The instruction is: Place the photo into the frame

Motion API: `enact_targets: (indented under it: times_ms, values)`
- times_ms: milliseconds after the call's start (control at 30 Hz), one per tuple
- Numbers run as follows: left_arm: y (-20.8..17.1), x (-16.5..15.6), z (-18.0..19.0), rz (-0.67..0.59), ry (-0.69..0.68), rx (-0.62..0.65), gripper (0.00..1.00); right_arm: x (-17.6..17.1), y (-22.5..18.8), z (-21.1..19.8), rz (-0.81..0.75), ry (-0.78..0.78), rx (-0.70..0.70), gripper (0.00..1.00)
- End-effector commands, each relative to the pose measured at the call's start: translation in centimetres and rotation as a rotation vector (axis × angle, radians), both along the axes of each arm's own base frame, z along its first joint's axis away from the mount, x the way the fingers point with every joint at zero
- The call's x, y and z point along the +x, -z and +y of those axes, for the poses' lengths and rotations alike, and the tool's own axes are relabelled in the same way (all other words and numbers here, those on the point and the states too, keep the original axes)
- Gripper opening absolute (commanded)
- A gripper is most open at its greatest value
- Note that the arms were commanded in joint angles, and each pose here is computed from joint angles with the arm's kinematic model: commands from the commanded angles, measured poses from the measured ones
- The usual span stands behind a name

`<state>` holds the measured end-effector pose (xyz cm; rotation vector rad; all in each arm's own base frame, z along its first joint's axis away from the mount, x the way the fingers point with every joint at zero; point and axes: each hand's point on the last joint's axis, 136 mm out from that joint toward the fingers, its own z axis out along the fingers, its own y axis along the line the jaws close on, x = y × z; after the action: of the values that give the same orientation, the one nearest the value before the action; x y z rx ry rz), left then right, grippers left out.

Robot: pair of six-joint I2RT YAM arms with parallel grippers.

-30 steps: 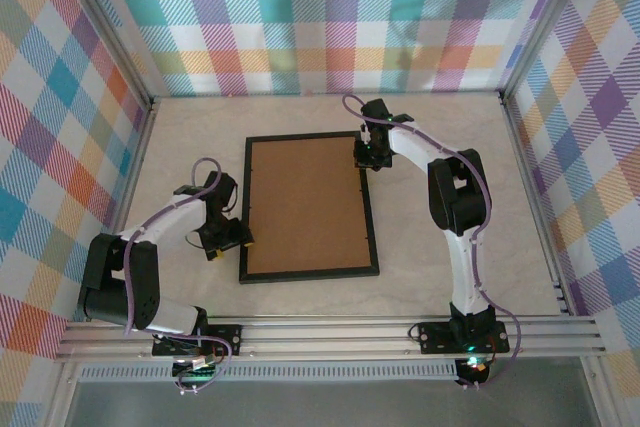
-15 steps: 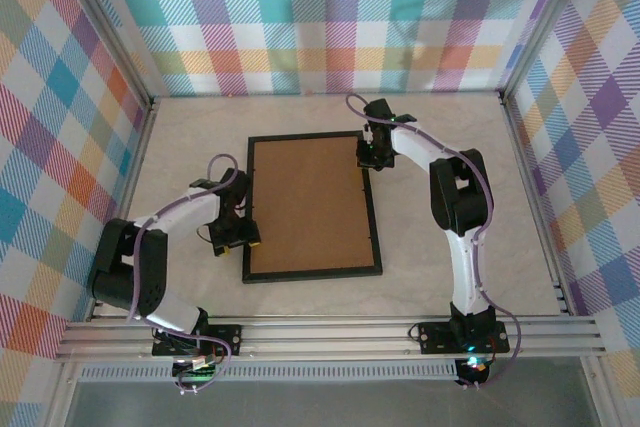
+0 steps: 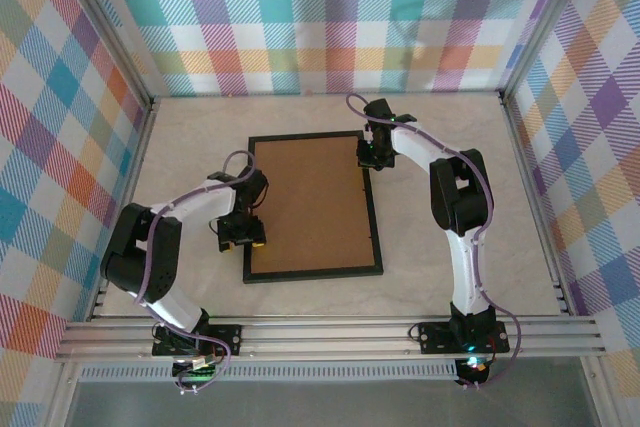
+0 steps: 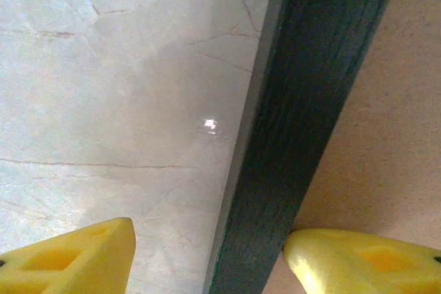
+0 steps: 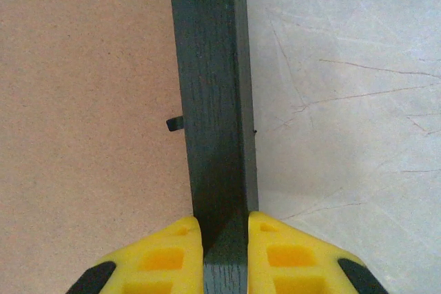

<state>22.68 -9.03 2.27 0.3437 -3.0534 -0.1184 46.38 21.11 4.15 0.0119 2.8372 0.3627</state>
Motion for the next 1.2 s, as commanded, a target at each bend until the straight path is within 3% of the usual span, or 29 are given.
enact_targets:
  times_ms: [0,100,267,533,667,800,933,1033,1067,1167]
  values:
    - [3.4,0.0,-3.6,0.037,0.043,-0.106,0.66,-4.0,2.2,0.5,0.152,-0.023,-0.030,0.16]
    - [0.6,2.4,-4.6,-0.049,0.053,-0.135,0.67,-3.7,1.7,0.4,0.145,-0.025,-0.033,0.16]
    - [-2.8,4.5,-3.0,-0.178,0.067,-0.070,0.68,-3.3,0.8,-0.1,0.123,-0.023,-0.047,0.16]
    - [-7.6,6.7,0.3,-0.327,-0.042,-0.115,0.70,-2.7,-0.6,-1.3,0.088,-0.007,-0.061,0.17]
    - [-8.3,6.9,1.6,-0.364,-0.106,-0.152,0.70,-2.7,-1.2,-1.6,0.078,-0.007,-0.067,0.21]
    - [-7.1,7.2,2.5,-0.376,-0.207,-0.230,0.71,-2.8,-2.0,-1.9,0.057,-0.005,-0.067,0.47]
    - [-6.3,9.6,2.0,-0.442,-0.265,-0.337,0.72,-3.3,-3.8,-2.3,0.007,-0.033,-0.067,0.72]
    - [-6.1,11.4,2.1,-0.501,-0.290,-0.349,0.88,-4.5,-4.8,-2.5,0.001,-0.066,-0.058,0.94]
    - [-6.1,12.0,2.1,-0.514,-0.292,-0.352,1.00,-5.1,-4.8,-2.6,0.010,-0.068,-0.057,1.00]
    - [-5.5,13.7,1.6,-0.538,-0.305,-0.392,1.00,-7.5,-4.6,-2.9,0.053,-0.068,-0.031,0.99]
